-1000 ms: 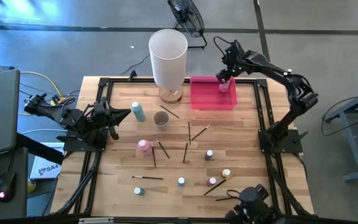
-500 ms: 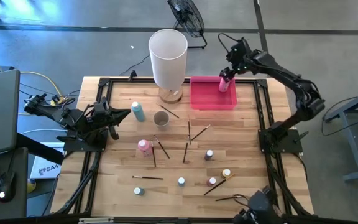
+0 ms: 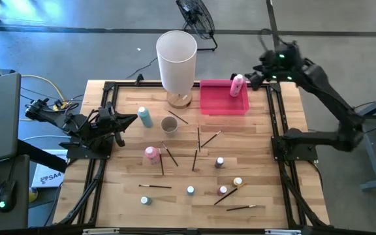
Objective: Pick & Place Paint Supplies
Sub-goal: Put the big blue paint bottle into the pink bin
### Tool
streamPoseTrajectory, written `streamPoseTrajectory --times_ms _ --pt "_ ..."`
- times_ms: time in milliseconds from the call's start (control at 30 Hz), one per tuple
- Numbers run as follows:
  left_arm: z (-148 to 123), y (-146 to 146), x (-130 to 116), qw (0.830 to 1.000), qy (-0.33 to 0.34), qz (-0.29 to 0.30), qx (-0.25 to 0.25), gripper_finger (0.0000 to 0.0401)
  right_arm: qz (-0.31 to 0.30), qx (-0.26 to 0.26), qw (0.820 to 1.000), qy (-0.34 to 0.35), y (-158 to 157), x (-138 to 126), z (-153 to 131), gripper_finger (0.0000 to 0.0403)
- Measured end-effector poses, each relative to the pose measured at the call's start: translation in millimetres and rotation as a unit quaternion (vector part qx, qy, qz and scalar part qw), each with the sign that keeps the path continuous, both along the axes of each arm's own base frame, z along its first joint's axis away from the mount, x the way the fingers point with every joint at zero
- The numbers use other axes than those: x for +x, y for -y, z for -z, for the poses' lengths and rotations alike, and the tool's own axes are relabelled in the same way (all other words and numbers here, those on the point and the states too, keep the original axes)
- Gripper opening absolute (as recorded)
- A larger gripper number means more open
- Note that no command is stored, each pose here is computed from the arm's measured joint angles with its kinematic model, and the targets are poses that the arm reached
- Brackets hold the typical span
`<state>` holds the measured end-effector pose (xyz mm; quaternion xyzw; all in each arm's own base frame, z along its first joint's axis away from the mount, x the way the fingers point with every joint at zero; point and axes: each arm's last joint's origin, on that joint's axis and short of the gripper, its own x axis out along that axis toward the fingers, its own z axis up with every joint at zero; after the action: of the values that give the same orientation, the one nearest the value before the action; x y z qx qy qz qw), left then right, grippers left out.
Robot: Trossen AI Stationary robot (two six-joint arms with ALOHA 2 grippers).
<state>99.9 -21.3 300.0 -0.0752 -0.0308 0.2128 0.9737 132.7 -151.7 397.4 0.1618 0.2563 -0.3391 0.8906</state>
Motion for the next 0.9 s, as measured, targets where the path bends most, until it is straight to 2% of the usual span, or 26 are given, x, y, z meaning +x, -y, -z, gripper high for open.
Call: streamPoseTrajectory --times_ms 233,600,900 --pt "0 0 0 1.0 0.0 0.001 0.0 0.0 -0.067 -0.016 0.992 0.106 -46 -24 -28 0.0258" --pt "0 0 0 1.0 0.0 0.001 0.0 0.0 -0.154 -0.027 0.976 0.15 -78 -36 -38 0.0258" --pt "0 0 0 1.0 0.0 0.005 0.0 0.0 -0.258 0.051 0.946 0.189 -93 -28 -39 0.0253"
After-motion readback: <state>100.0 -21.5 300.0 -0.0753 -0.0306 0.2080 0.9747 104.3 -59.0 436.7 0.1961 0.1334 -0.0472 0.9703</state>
